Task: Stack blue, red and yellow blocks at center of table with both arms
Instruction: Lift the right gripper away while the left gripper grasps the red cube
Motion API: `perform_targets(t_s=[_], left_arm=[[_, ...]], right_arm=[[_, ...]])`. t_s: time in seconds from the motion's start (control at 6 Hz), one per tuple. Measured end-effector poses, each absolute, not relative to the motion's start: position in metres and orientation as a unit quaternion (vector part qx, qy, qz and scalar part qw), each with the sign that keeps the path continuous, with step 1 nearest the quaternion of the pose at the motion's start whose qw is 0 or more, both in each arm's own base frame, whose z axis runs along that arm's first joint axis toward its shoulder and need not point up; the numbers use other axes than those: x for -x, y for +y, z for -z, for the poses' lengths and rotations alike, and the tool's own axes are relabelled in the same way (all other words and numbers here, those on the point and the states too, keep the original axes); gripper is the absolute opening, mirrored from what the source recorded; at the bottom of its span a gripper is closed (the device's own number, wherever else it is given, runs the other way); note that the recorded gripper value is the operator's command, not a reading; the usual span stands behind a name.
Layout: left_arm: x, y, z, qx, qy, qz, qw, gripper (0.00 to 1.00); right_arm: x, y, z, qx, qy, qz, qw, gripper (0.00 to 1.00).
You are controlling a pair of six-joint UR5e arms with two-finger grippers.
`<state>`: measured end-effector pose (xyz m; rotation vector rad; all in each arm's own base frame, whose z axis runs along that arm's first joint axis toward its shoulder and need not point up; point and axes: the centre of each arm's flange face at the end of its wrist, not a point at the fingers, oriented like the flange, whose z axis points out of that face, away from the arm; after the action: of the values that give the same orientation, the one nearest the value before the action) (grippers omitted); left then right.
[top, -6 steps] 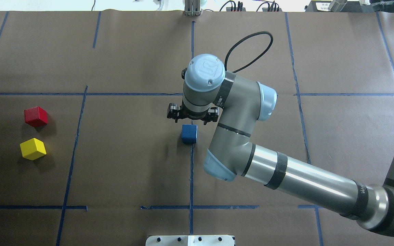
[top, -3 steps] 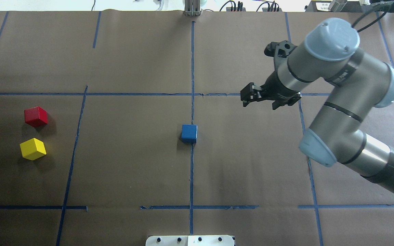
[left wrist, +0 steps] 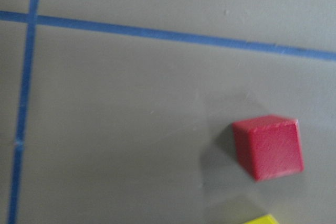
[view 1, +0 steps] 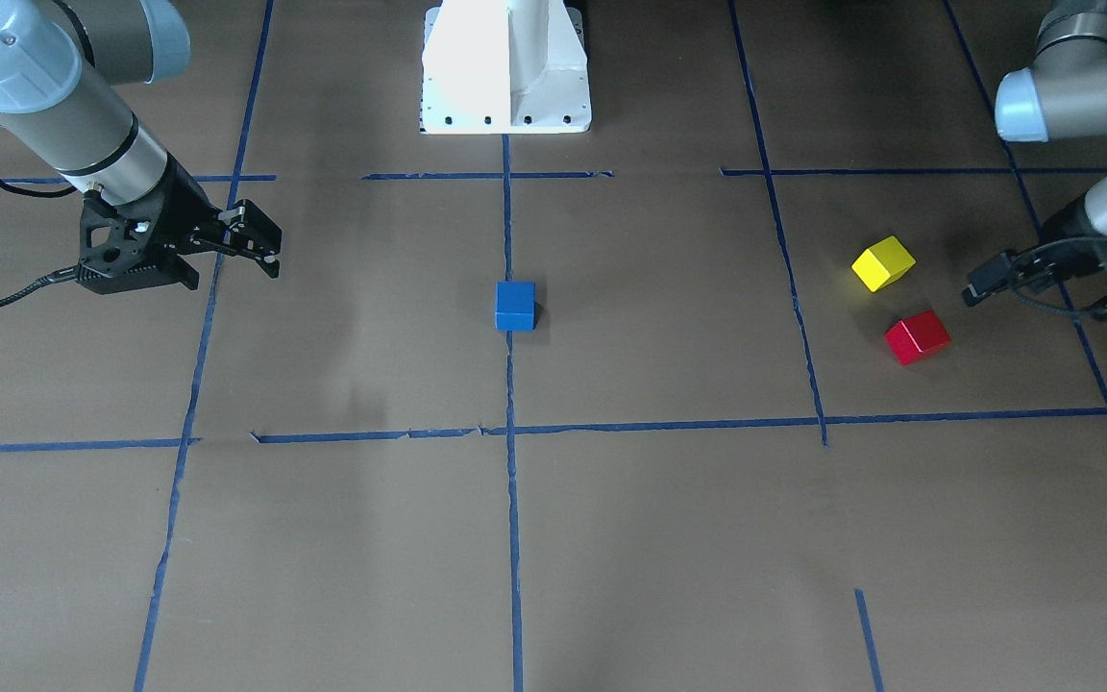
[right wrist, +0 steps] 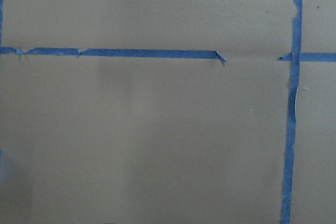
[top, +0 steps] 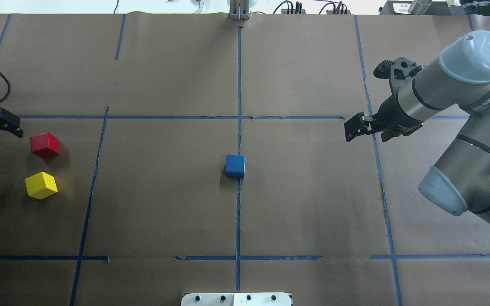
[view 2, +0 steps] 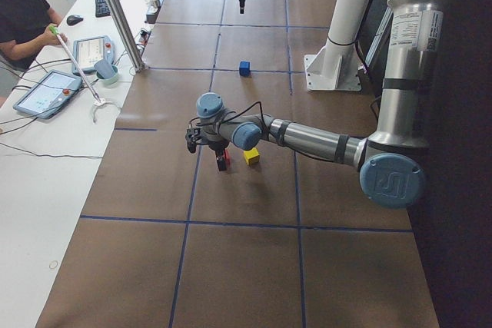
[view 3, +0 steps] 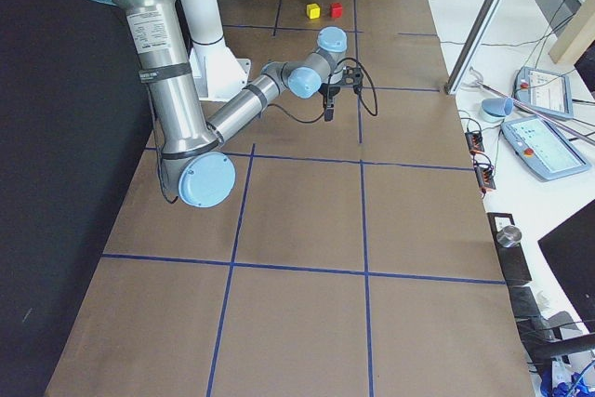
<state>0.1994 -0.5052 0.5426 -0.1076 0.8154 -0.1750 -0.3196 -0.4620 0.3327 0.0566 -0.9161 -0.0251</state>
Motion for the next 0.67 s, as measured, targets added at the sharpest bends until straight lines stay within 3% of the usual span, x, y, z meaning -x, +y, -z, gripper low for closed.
perform_targets(t_s=[0.67], left_arm=[[-0.245,-0.521,-0.538,0.053,0.383,0.091,0.918,1.0]], right_arm=[[0.32,-0.462,-0.332,-0.031,-0.441,0.012,0.897,1.0]])
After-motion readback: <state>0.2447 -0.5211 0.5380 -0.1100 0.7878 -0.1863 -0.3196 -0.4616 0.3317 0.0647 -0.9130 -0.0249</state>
